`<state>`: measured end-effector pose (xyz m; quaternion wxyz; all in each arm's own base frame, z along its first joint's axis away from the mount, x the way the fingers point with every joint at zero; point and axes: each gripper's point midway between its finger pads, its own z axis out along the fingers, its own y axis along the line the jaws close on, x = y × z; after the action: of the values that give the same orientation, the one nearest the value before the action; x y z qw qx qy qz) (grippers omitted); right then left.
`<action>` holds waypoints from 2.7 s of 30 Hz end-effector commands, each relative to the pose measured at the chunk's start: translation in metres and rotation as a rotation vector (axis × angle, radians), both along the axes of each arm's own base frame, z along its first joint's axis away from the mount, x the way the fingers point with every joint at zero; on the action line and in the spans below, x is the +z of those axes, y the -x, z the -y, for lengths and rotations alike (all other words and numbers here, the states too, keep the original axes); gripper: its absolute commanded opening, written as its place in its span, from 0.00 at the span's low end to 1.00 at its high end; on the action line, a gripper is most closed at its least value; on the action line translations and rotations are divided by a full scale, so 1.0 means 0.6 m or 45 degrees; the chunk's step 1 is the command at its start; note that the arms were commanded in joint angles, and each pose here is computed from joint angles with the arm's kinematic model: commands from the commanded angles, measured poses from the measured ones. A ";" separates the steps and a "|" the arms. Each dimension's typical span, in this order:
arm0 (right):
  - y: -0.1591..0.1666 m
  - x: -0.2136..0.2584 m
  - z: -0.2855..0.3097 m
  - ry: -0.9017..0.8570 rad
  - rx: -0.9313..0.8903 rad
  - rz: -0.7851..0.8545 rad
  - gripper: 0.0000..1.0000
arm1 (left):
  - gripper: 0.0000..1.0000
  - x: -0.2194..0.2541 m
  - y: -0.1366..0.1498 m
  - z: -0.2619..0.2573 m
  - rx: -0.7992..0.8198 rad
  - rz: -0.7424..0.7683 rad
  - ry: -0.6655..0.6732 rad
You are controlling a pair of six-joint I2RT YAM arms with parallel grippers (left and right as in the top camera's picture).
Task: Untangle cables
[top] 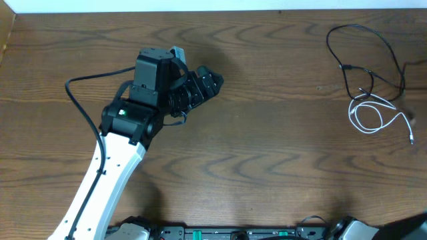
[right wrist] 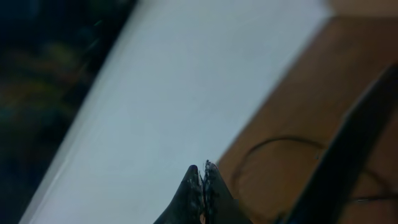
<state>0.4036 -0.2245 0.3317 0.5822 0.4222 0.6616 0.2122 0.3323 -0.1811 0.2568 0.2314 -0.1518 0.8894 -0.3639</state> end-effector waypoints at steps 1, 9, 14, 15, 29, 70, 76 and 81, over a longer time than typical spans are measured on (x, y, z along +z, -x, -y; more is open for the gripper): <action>0.001 -0.085 0.078 -0.091 -0.151 -0.125 0.01 | 0.85 -0.018 -0.008 -0.001 -0.023 -0.006 -0.056; -0.020 -0.224 0.091 -0.217 -0.033 -0.305 0.99 | 0.85 -0.057 -0.015 0.002 -0.051 -0.072 -0.105; -0.031 -0.198 0.033 -0.261 0.145 -0.259 0.99 | 0.85 -0.073 -0.014 0.001 -0.173 -0.016 -0.204; -0.029 -0.188 0.015 -0.268 0.175 -0.259 0.99 | 0.85 -0.075 -0.011 0.000 -0.220 0.012 -0.238; 0.023 -0.083 -0.358 0.239 0.764 -0.409 0.99 | 0.98 -0.105 -0.008 -0.047 -0.250 0.038 -0.520; 0.230 -0.090 -0.399 0.972 0.610 -0.282 0.99 | 0.98 -0.105 -0.009 -0.047 -0.250 0.038 -0.520; 0.239 -0.150 -0.391 0.996 0.499 -0.036 0.99 | 0.98 -0.105 -0.009 -0.047 -0.250 0.038 -0.520; 0.248 -0.221 -0.392 0.995 0.494 0.037 0.99 | 0.98 -0.105 -0.009 -0.047 -0.250 0.038 -0.520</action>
<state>0.2569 0.0071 0.2211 0.6584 0.0483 0.7494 0.0508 0.3354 -0.1540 0.1945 0.2302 -0.0158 0.9506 -0.2075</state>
